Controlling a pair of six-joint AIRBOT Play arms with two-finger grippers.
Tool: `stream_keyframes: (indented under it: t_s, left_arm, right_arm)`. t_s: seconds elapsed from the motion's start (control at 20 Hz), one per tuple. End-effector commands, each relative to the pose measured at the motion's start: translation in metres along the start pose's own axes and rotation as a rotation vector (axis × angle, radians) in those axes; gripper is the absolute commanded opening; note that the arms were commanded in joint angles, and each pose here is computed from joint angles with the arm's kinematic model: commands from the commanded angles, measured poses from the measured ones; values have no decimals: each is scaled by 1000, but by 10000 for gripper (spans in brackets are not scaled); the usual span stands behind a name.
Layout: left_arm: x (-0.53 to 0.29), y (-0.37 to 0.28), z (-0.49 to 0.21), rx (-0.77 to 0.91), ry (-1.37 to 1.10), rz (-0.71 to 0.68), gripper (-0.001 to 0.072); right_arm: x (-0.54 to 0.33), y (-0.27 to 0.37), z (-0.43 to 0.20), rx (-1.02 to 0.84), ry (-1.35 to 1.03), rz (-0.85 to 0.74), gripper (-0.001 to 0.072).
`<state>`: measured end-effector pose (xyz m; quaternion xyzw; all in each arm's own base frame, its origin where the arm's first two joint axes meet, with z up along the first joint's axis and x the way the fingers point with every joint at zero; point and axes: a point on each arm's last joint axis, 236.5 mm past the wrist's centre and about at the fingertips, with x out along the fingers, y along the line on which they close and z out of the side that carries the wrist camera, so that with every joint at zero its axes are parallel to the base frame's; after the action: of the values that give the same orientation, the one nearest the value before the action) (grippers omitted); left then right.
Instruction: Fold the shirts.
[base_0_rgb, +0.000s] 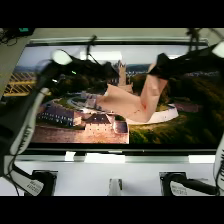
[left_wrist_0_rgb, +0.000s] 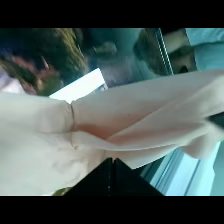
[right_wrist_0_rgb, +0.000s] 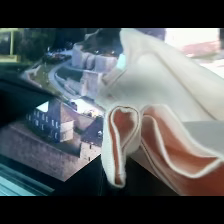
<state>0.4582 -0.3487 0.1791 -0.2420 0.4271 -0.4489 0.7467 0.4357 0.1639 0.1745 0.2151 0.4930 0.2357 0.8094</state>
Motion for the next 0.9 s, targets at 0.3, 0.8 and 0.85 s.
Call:
stream_keyframes:
  t_s: [0.3,0.8,0.85]
  left_arm:
    - [-204,-93,53,247,-350,118,37]
    - [-210,-102,48,273,-354,132,38]
    - [-210,-101,48,275,-353,139,38]
  right_arm:
    - [206,64,-33,172,96,214,707]
    - [42,-141,-19,160,169,-317,628]
    - [21,-179,-40,226,246,-394,628]
